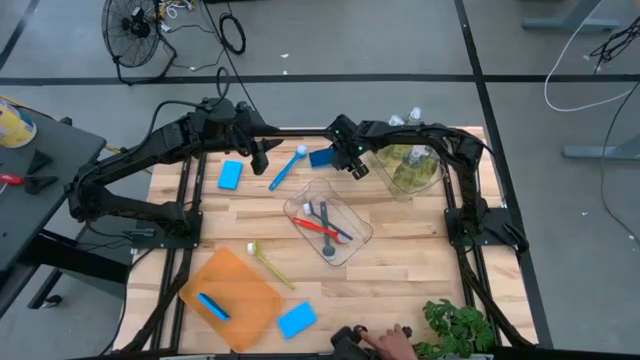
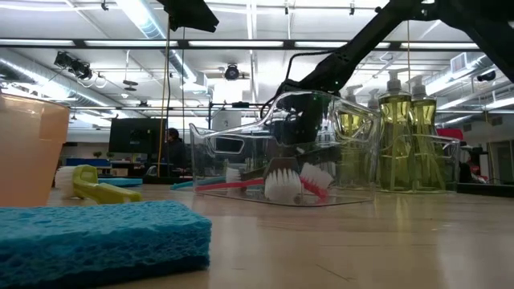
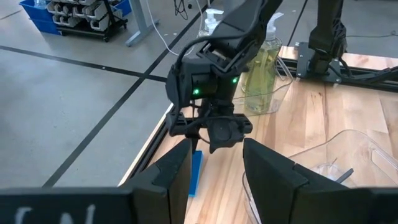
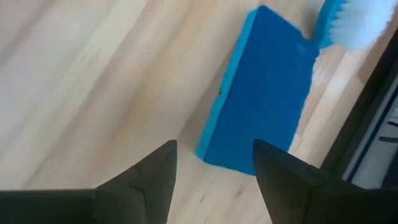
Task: Pick & Place Kitchen Sink Supplies
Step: Put the blue sponge into the transparent orange bin
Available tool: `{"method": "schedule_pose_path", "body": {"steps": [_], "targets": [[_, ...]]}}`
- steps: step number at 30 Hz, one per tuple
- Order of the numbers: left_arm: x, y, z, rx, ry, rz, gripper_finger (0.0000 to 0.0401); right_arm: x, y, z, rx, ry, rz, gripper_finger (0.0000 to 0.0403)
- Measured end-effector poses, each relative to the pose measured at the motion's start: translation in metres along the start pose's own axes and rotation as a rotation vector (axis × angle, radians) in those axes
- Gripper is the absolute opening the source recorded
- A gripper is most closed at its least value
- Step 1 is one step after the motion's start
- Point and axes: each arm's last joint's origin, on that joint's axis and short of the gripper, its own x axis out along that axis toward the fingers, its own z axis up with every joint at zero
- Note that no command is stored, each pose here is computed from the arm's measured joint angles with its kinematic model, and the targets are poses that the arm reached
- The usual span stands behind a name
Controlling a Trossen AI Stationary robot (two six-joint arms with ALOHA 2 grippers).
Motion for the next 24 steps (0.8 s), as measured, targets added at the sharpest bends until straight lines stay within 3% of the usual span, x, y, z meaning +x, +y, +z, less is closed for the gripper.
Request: {"method": "schedule_pose_path", "body": {"steps": [11,24], "targets": [[0.0,0.0,0.0,0.0,0.001,0.0,0.0151,0.009,-0.001,-0.002,-0.017,0.01,-0.011,0.0205],[0.0,0.0,0.0,-0.001,0.001,-0.001,0.0151,0.019,0.0,-0.004,-0.02,0.054,-0.027,0.0099]]}}
